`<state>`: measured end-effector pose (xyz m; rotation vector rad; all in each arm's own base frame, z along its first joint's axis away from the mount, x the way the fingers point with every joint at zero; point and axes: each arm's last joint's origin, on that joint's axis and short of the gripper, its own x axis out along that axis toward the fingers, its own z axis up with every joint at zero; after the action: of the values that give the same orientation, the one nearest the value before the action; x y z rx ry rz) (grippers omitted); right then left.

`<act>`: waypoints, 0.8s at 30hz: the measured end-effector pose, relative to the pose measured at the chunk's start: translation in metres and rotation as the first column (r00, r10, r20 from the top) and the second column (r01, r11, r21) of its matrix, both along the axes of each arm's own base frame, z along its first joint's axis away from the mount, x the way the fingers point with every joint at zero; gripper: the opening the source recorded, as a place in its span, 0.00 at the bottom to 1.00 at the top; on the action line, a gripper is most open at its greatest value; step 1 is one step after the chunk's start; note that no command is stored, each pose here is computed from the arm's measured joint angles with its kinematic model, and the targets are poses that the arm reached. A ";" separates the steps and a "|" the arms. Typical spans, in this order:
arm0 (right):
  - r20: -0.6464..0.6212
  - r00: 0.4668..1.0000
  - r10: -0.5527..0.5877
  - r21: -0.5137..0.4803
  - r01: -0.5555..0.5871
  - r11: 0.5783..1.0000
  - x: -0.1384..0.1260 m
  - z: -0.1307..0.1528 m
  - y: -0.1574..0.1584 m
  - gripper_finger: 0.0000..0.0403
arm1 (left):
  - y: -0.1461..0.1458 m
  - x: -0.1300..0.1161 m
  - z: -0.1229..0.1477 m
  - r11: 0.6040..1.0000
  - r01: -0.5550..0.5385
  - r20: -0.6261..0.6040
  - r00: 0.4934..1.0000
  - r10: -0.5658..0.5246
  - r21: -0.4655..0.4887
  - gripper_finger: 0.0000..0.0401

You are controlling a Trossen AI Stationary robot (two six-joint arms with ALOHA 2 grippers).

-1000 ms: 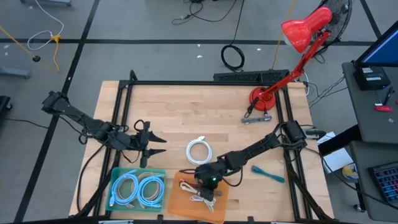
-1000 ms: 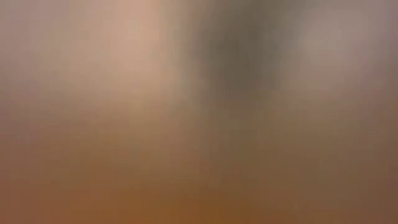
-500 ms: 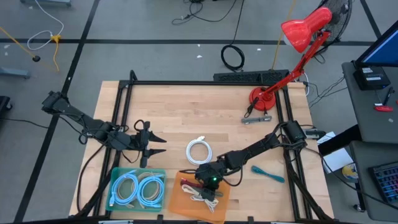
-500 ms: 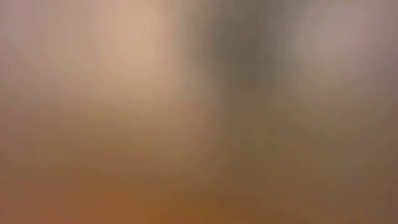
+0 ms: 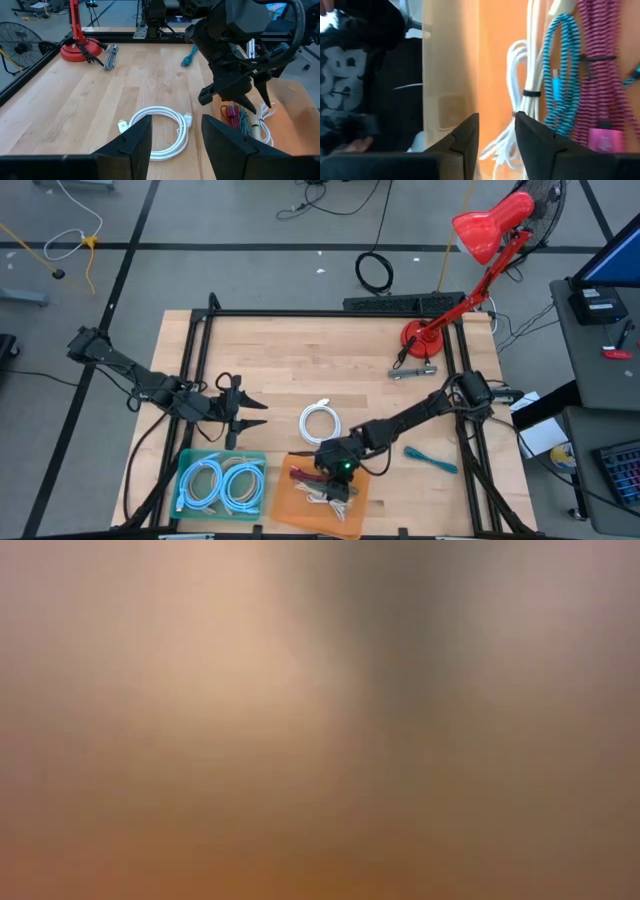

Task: Pick & Place USB Port
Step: Put the brown charger cable into the orange bin, then put the black charger cable into the orange bin

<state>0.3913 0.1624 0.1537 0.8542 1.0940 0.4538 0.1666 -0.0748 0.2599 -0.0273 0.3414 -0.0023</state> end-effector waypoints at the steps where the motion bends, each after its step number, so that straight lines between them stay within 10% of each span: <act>1: 0.010 1.000 -0.001 -0.008 0.002 1.000 0.001 0.001 -0.003 0.31 | 0.000 0.000 0.000 1.000 0.000 0.000 1.000 0.000 0.000 0.43; 16: 0.132 0.991 -0.014 -0.204 0.041 0.978 -0.001 0.027 -0.039 0.23 | 0.000 0.000 0.000 1.000 0.000 -0.003 1.000 0.000 0.000 0.43; 24: 0.507 0.860 -0.064 -0.512 0.359 0.781 -0.026 0.120 -0.076 0.11 | 0.000 0.000 -0.001 1.000 0.002 -0.008 1.000 -0.002 0.007 0.43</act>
<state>0.3651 0.0865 0.2741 0.2718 0.6072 0.0831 0.1663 -0.0746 0.2592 -0.0205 0.3489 -0.0027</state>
